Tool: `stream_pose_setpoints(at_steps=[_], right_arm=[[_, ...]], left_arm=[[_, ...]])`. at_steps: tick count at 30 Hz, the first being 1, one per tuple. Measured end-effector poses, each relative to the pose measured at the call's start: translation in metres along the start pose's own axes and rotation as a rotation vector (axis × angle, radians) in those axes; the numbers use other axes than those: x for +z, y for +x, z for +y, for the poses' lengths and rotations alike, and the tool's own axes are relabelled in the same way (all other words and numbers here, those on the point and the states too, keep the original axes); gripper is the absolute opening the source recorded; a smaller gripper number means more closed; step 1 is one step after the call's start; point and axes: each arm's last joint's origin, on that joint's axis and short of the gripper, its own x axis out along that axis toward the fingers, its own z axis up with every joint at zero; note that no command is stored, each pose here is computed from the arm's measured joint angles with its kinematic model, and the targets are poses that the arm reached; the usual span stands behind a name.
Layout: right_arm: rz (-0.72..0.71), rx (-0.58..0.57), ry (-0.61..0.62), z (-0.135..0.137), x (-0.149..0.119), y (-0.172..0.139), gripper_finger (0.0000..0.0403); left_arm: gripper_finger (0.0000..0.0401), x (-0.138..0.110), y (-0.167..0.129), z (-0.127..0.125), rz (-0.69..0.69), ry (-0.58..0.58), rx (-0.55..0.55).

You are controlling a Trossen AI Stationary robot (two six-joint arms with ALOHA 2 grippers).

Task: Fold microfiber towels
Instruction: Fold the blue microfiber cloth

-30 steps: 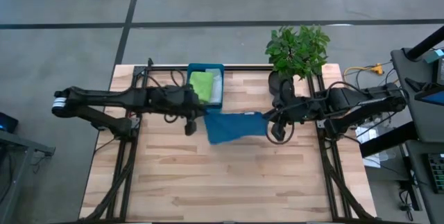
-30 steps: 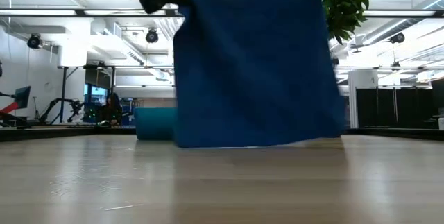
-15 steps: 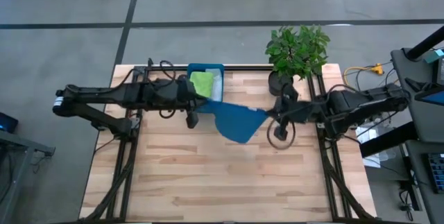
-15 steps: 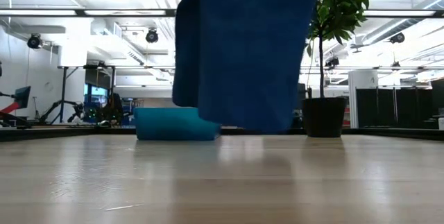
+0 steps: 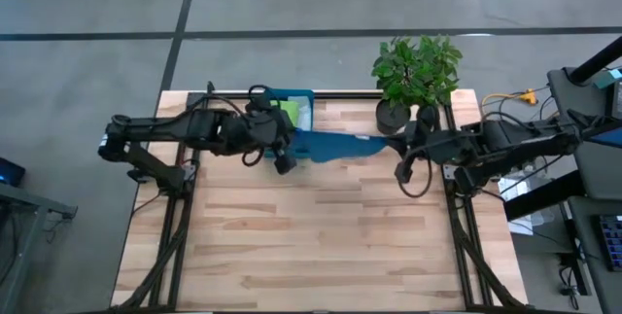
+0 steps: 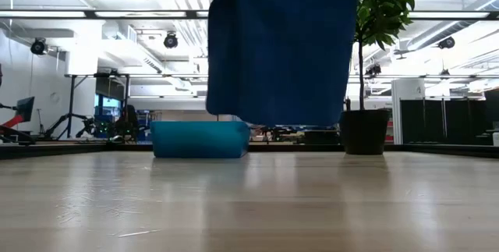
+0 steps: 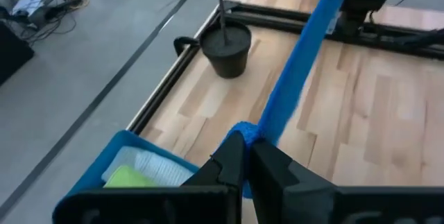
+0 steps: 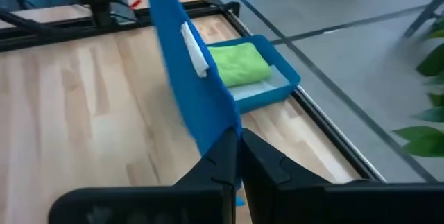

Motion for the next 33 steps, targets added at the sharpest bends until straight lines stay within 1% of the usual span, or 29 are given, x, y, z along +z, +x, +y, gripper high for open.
stream_pose_setpoints(at_steps=[2,7,12,15,18,21,24,28,31,33], right_arm=[[-0.004,0.016,-0.002,0.003,0.0,-0.002,0.0008],[-0.017,0.003,0.015,0.005,0.001,0.0,0.0008],[-0.025,-0.051,0.019,0.006,-0.001,0.009,0.0008],[-0.022,-0.073,0.122,0.002,-0.001,0.014,0.0008],[-0.025,-0.031,0.26,0.001,0.002,0.016,0.0008],[-0.022,-0.003,0.306,0.003,0.002,0.016,0.0008],[-0.009,-0.008,0.281,0.003,-0.001,0.019,0.0008],[0.006,-0.037,0.176,0.002,-0.007,0.023,0.0008],[0.018,-0.067,0.105,-0.004,-0.009,0.029,0.0008],[0.032,-0.07,0.102,-0.008,-0.01,0.033,0.0008]], left_arm=[[0.0,0.0,-0.002,0.0,-0.004,0.0,-0.004],[0.0,-0.001,-0.004,0.002,-0.006,0.001,-0.007],[0.0,-0.001,-0.005,0.002,-0.005,0.054,-0.017],[0.0,0.0,-0.001,0.007,0.001,0.041,-0.011],[0.0,0.003,0.002,0.011,-0.002,0.014,-0.065],[0.0,0.003,0.005,0.014,0.013,0.018,-0.117],[0.0,-0.004,0.011,0.017,0.051,0.094,-0.129],[0.0,-0.015,0.017,0.03,0.15,0.203,-0.078],[0.0,-0.015,0.019,0.044,0.163,0.243,-0.039],[0.0,-0.013,0.016,0.049,0.157,0.243,-0.027]])
